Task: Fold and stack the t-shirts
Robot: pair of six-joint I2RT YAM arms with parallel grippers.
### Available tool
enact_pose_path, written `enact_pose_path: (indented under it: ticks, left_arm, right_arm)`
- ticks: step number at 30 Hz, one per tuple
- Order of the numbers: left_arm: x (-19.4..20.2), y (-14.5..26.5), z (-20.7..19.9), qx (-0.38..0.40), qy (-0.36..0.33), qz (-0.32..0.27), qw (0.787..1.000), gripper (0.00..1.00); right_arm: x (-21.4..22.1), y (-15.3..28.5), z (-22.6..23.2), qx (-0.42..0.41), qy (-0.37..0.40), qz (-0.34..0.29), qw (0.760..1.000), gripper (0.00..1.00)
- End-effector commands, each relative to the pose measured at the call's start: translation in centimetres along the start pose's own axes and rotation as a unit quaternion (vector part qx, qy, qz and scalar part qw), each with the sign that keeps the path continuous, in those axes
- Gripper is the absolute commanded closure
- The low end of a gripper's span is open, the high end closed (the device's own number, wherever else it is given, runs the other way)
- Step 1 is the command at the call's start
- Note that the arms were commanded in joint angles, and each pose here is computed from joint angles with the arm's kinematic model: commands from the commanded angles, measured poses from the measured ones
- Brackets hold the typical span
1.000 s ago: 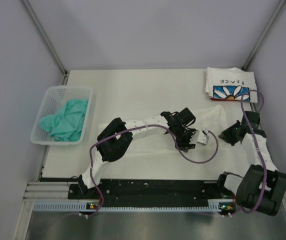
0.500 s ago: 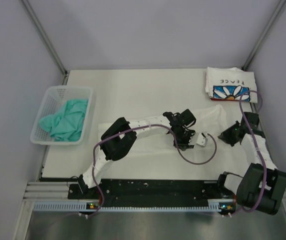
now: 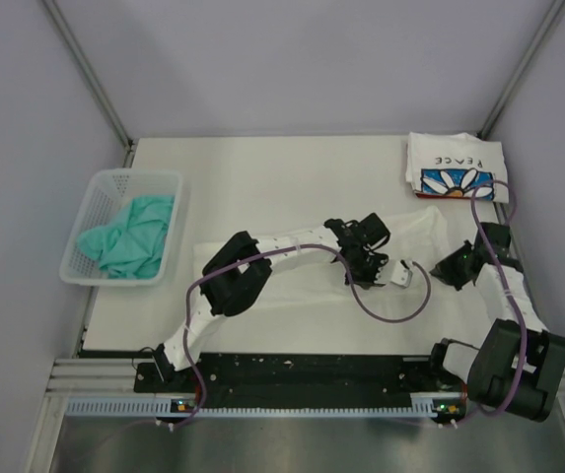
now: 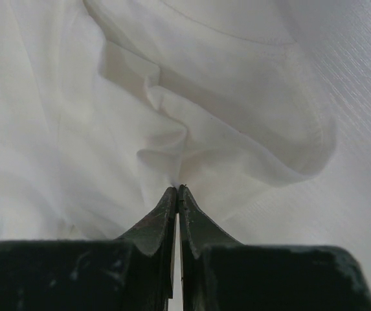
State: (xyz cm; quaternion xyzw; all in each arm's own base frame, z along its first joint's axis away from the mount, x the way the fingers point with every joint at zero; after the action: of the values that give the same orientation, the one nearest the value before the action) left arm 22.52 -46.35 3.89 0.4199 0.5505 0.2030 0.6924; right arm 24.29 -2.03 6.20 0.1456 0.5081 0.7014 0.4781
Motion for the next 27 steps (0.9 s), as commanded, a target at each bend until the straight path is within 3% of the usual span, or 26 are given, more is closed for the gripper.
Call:
enact_pose_path:
  ticks: [1, 7, 14, 19, 23, 27]
  left_arm:
    - [-1.2, 0.7, 0.6, -0.002, -0.003, -0.011, 1.0, 1.0]
    - [-2.2, 5.2, 4.7, -0.086, 0.037, -0.01, 0.996, 1.0]
    - [-2.9, 11.4, 11.6, -0.222, 0.069, -0.056, 0.971, 1.0]
    - [-3.4, 15.9, 15.2, -0.276, 0.094, -0.092, 0.952, 1.0]
    - [-4.4, 17.4, 15.2, -0.269, 0.095, -0.124, 0.95, 1.0]
    - [-4.8, 15.0, 12.0, -0.182, 0.093, -0.146, 0.968, 1.0]
  right_arm:
    - [-0.6, 0.0, 0.5, -0.01, 0.012, -0.012, 1.0, 1.0]
    - [-3.2, 1.2, 3.3, -0.046, 0.035, -0.039, 0.998, 1.0]
    - [-9.1, 2.1, 12.3, -0.13, 0.114, -0.063, 0.983, 1.0]
    - [-13.0, 3.8, 17.4, -0.168, 0.13, -0.09, 0.973, 1.0]
    - [-12.3, 4.1, 17.1, -0.169, 0.148, -0.08, 0.971, 1.0]
    - [-8.5, 2.6, 12.7, -0.129, 0.143, -0.042, 0.98, 1.0]
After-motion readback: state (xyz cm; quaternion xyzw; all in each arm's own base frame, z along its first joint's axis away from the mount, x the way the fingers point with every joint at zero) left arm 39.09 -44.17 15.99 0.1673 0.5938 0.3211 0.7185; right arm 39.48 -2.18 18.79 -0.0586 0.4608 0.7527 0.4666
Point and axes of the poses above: each gripper's point midway between its finger pads, its own y axis back along the fingers, its own z axis along the line the jaws close on, x = y × z, the point moved 1 cm from there along y, back along the fingers, and after that the axes turned 1 degree about y, right-handed, at the moved point
